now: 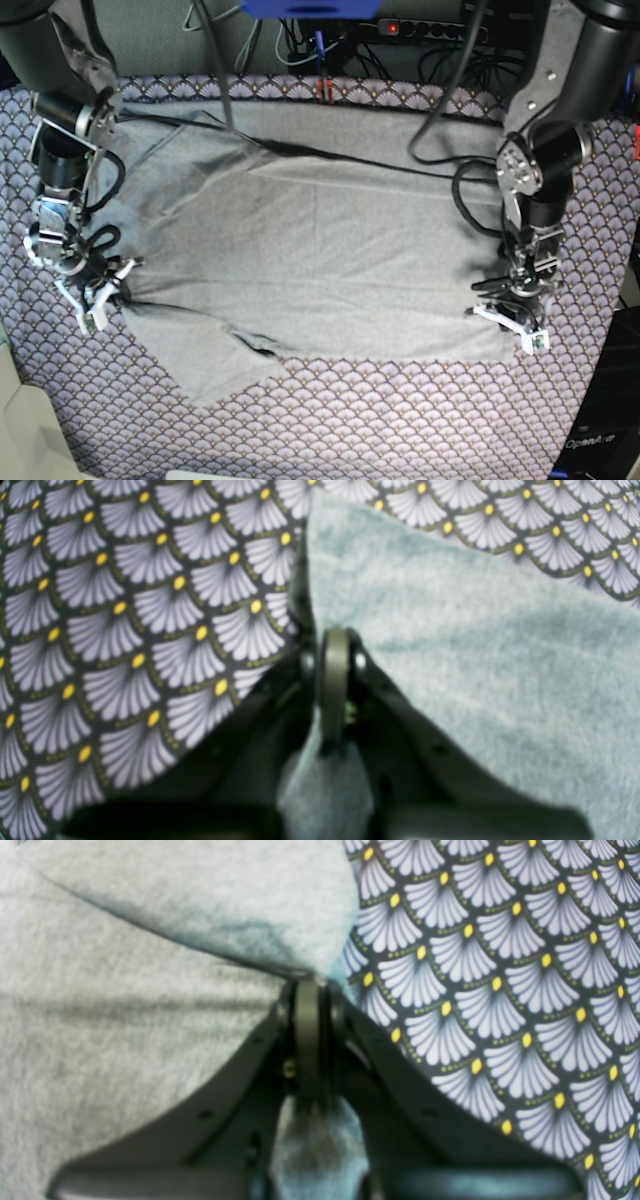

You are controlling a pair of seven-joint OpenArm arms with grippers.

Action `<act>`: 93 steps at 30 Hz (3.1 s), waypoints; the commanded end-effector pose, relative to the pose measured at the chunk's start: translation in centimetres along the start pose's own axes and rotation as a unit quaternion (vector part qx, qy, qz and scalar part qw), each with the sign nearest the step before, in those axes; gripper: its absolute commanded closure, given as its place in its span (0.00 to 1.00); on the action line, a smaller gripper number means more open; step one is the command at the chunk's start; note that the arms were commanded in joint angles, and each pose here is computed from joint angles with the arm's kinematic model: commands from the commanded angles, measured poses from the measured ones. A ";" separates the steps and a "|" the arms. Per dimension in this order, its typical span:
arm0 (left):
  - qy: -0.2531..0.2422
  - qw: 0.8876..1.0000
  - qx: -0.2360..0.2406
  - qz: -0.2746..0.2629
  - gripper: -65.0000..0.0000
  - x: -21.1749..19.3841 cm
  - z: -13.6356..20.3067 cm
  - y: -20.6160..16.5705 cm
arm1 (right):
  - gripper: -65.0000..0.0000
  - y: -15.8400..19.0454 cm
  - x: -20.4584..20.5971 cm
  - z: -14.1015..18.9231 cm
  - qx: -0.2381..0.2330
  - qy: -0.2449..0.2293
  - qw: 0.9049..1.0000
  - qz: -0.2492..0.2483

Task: Fold the T-shirt properly
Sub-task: 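Lift the hem and fold it over onto the collar edge with both grippers, then lay the hem along the collar edge and open both grippers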

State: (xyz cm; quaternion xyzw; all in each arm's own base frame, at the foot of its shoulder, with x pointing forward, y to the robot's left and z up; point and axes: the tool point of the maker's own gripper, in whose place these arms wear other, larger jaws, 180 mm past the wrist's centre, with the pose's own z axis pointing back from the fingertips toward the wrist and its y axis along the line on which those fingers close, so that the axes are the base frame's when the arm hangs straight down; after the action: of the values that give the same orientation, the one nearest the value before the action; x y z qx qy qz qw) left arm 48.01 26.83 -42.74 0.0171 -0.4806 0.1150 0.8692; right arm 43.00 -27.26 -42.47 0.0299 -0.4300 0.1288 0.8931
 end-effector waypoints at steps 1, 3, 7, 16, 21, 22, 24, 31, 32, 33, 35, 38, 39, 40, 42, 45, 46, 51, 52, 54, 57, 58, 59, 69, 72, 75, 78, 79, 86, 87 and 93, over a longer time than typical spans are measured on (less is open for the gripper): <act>-0.001 1.000 -0.003 0.000 1.00 1.5 -0.2 -0.1 | 1.00 -2.1 2.5 0.8 -0.023 -0.026 0.999 0.014; 0.013 1.000 -0.005 0.000 1.00 1.1 -0.2 0.0 | 1.00 -2.3 2.6 1.3 -0.031 -0.032 0.999 0.025; 0.005 1.000 0.002 -0.007 1.00 2.7 0.0 0.5 | 1.00 -2.6 2.7 2.6 -0.047 -0.042 0.997 0.051; -0.011 0.999 0.032 -0.041 1.00 3.6 2.7 1.6 | 1.00 -0.6 2.0 4.9 -0.061 -0.059 0.992 0.095; -0.025 0.997 0.044 -0.059 1.00 4.0 5.2 1.4 | 1.00 0.2 1.8 6.5 -0.071 -0.068 0.988 0.117; -0.025 0.997 0.048 -0.062 1.00 3.8 5.7 1.5 | 1.00 0.6 1.5 6.8 -0.071 -0.068 0.988 0.120; -0.023 0.996 0.056 -0.066 1.00 3.4 6.6 2.0 | 1.00 1.0 1.1 7.6 -0.075 -0.069 0.986 0.130; -0.011 0.995 0.043 -0.091 1.00 1.6 9.0 1.7 | 1.00 2.3 -0.8 10.5 -0.080 -0.062 0.981 0.166; -0.007 0.994 0.037 -0.098 1.00 1.5 9.3 1.6 | 1.00 2.6 -1.2 10.7 -0.078 -0.060 0.981 0.167; -0.002 0.994 0.033 -0.103 1.00 1.2 9.6 1.5 | 1.00 3.0 -1.3 11.0 -0.077 -0.061 0.981 0.168; 0.010 0.993 0.028 -0.112 1.00 0.6 10.2 1.3 | 1.00 3.3 -1.9 11.8 -0.078 -0.057 0.980 0.176; 0.012 0.993 0.028 -0.117 1.00 0.3 11.2 1.1 | 1.00 4.0 -2.5 12.5 -0.076 -0.055 0.979 0.181; 0.011 0.992 0.028 -0.122 1.00 0.3 11.7 1.1 | 1.00 3.9 -2.7 13.1 -0.082 -0.055 0.979 0.178; 0.010 0.991 0.029 -0.128 1.00 0.3 12.2 1.3 | 1.00 3.8 -2.8 13.5 -0.088 -0.055 0.979 0.176; 0.014 0.990 0.030 -0.138 1.00 0.3 12.9 1.4 | 1.00 3.6 -3.0 14.1 -0.096 -0.056 0.979 0.171; 0.026 0.988 0.028 -0.152 1.00 0.1 13.6 1.6 | 1.00 2.7 -3.0 15.0 -0.117 -0.058 0.978 0.161; 0.030 0.988 0.032 -0.151 1.00 -0.1 13.9 2.2 | 1.00 2.4 -3.0 15.3 -0.124 -0.059 0.978 0.158; 0.037 0.988 0.036 -0.144 1.00 -0.5 14.5 4.1 | 1.00 0.7 -3.0 16.6 -0.152 -0.060 0.975 0.150; 0.039 0.988 0.033 -0.146 1.00 -0.6 14.5 4.2 | 1.00 0.5 -3.0 16.7 -0.155 -0.060 0.975 0.150; 0.044 0.987 0.031 -0.150 1.00 -0.9 14.6 4.2 | 1.00 -0.1 -3.6 17.2 -0.163 -0.054 0.974 0.145; 0.061 0.986 0.029 -0.150 1.00 -2.7 15.0 4.5 | 1.00 0.3 -5.3 17.7 -0.157 -0.040 0.976 0.145; 0.064 0.986 0.027 -0.151 1.00 -3.2 15.1 4.4 | 1.00 0.6 -5.7 17.9 -0.153 -0.041 0.977 0.145; 0.067 0.986 0.026 -0.153 1.00 -3.6 15.2 4.4 | 1.00 1.0 -6.2 18.1 -0.147 -0.042 0.978 0.145; 0.083 0.984 0.031 -0.156 1.00 -5.0 15.8 5.3 | 1.00 3.8 -8.5 20.3 -0.153 -0.102 0.979 0.083; 0.086 0.983 0.031 -0.157 1.00 -5.2 15.8 5.3 | 1.00 3.7 -8.4 20.8 -0.157 -0.114 0.978 0.081; 0.088 0.983 0.032 -0.157 1.00 -5.3 15.9 5.4 | 1.00 3.5 -9.0 21.3 -0.161 -0.108 0.978 0.080; 0.101 0.982 0.030 -0.155 1.00 -6.4 15.9 5.5 | 1.00 3.9 -10.4 21.3 -0.154 -0.093 0.981 0.073; 0.106 0.982 0.028 -0.154 1.00 -6.9 15.8 5.5 | 1.00 4.1 -10.9 21.3 -0.151 -0.087 0.982 0.070; 0.125 0.981 0.022 -0.147 1.00 -8.5 15.6 5.4 | 1.00 4.2 -12.4 21.3 -0.148 -0.072 0.985 0.058; 0.127 0.981 0.022 -0.147 1.00 -8.6 15.6 5.5 | 1.00 4.4 -12.8 21.5 -0.146 -0.067 0.985 0.057; 0.128 0.980 0.024 -0.150 1.00 -8.6 15.9 5.6 | 1.00 4.4 -12.9 21.5 -0.146 -0.065 0.985 0.056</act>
State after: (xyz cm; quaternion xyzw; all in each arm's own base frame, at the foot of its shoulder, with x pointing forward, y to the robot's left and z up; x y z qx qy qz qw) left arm 29.00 27.79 -42.46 0.0824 -0.3554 -0.0034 0.9311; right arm 17.31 -28.48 -40.53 -0.1044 -0.4834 0.1123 0.8618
